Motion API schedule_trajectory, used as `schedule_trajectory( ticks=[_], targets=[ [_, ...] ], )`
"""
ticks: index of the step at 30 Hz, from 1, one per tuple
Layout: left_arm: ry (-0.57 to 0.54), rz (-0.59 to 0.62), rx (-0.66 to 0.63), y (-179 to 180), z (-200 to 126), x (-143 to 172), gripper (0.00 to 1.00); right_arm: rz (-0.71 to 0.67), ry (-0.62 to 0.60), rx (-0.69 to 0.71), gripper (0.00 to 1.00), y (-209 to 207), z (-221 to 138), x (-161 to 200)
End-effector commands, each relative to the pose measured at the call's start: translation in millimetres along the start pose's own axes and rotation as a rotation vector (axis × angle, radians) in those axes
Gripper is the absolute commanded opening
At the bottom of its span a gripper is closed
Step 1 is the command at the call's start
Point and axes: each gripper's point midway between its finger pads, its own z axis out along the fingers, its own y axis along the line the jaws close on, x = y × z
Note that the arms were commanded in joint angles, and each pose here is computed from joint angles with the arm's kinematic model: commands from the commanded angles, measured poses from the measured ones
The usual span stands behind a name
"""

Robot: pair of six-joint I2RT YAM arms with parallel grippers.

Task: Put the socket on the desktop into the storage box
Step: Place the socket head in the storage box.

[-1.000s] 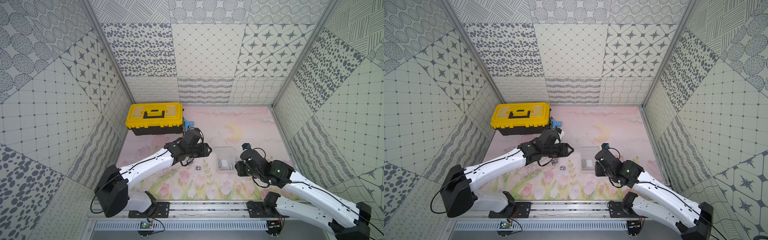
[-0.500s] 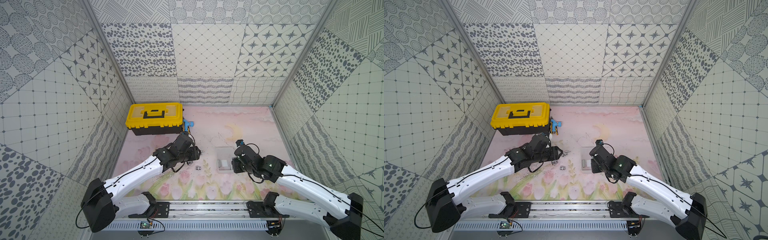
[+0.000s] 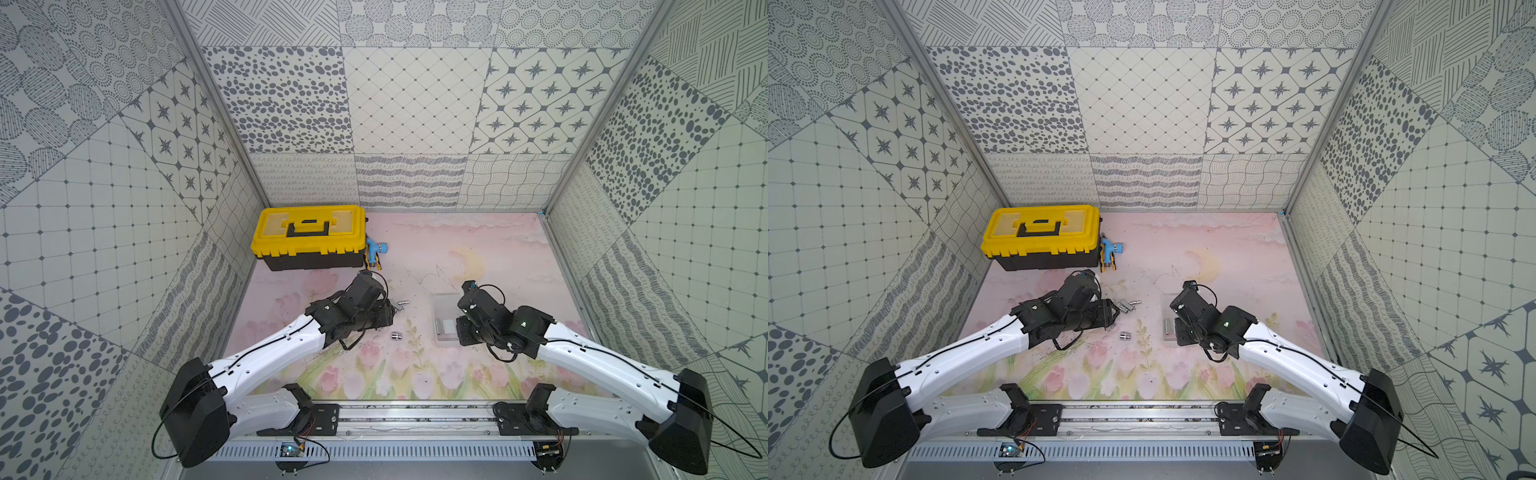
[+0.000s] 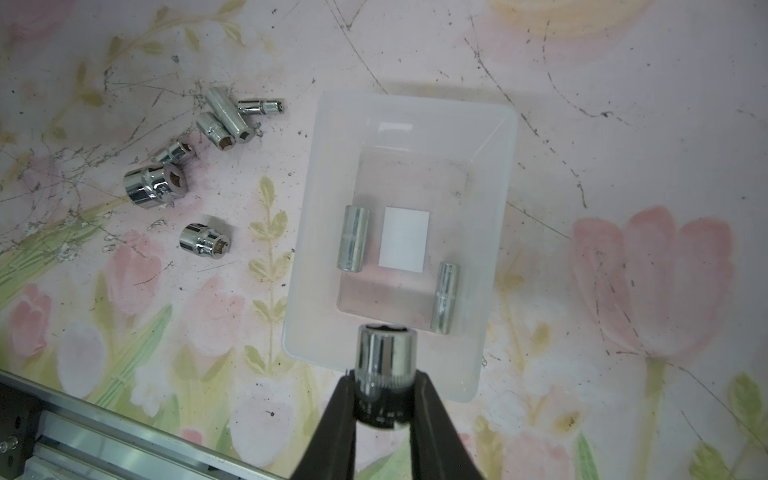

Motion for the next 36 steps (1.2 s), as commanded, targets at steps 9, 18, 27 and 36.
schedule_trajectory(
  ticks=[9,18,27,36],
  targets=[
    [0.025,0.019,0.000,9.9,0.3,9.6,0.57,-0.016,-0.023,0.007,0.00,14.6,9.2,-21.0],
    [0.043,-0.004,-0.022,25.4,-4.7,19.5,0.55,-0.020,-0.016,0.003,0.00,21.1,16.3,-32.0],
    [0.089,-0.025,-0.027,31.1,6.0,32.4,0.55,-0.021,0.008,0.027,0.00,17.7,27.0,-27.0],
    [0.099,-0.031,-0.053,33.7,12.3,32.0,0.55,-0.016,0.003,0.048,0.00,14.1,30.4,-27.6]
  ],
)
